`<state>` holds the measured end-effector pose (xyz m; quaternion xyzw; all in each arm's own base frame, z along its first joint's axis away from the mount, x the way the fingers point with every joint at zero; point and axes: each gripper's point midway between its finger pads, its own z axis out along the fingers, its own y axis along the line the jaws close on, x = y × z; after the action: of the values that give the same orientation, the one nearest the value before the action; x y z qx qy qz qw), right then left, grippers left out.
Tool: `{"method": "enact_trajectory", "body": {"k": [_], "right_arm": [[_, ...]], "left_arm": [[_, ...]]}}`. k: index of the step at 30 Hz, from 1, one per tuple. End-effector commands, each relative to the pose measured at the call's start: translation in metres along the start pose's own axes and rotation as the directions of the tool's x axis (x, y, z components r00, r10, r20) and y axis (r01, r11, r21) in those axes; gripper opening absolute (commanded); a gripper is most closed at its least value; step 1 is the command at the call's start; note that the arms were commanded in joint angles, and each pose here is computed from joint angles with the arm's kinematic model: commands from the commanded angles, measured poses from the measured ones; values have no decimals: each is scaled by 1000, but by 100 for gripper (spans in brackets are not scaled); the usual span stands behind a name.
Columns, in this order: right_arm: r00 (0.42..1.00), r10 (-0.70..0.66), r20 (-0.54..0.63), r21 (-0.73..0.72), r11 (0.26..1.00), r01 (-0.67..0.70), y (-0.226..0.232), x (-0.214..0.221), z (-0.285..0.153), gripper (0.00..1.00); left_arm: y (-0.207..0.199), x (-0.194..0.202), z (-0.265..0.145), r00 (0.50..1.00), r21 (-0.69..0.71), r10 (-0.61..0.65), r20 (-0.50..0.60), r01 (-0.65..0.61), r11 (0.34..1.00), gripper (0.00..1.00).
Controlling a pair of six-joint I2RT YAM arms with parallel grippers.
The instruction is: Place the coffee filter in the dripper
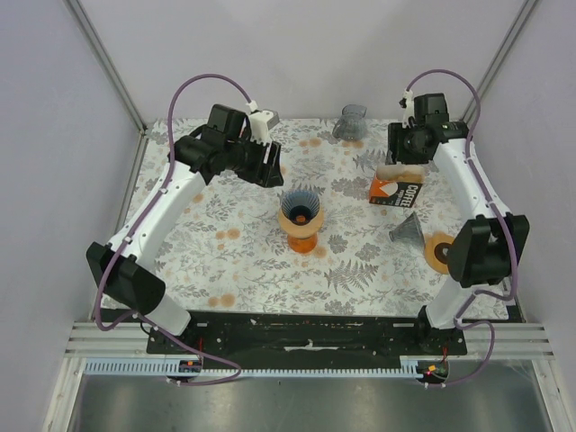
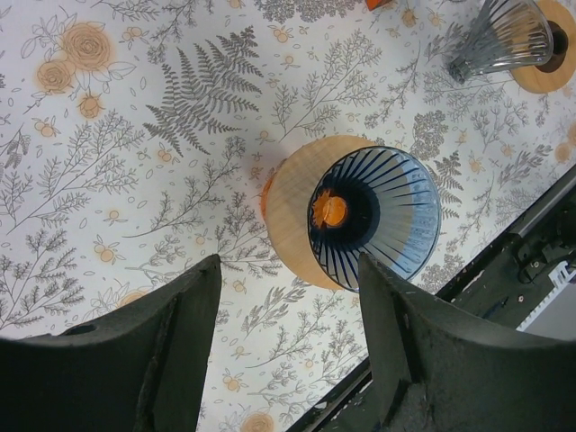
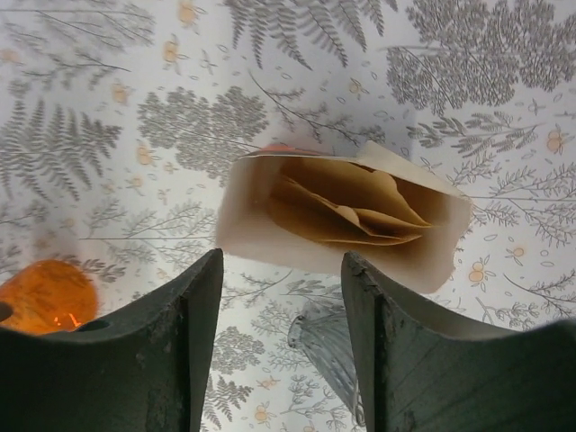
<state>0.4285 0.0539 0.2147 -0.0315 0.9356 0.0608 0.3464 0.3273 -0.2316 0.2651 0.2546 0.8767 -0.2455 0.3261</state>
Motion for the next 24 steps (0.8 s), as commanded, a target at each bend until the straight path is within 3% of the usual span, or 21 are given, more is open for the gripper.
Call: {"method": "enact_trajectory", "body": {"k": [1, 13, 18, 20, 24], "right_arm": [[998, 16, -58, 70, 997, -12, -23, 8, 27, 63], [972, 49, -232, 112, 993, -23, -35, 53, 82, 69], [955, 51, -294, 147, 989, -8, -43, 73, 98, 67], [951, 49, -305, 140, 990, -6, -43, 78, 101, 60], [955, 48, -293, 114, 993, -15, -38, 78, 101, 21]], "left_arm": [[2, -18, -13, 995, -18, 58, 83, -57, 998, 68], [6, -16, -6, 997, 4, 34, 71, -35, 999, 67], [6, -18, -9, 996, 4, 32, 79, -33, 999, 67], [7, -18, -9, 996, 3, 32, 79, -32, 999, 67], [5, -19, -10, 996, 8, 29, 81, -30, 1000, 67]]}}
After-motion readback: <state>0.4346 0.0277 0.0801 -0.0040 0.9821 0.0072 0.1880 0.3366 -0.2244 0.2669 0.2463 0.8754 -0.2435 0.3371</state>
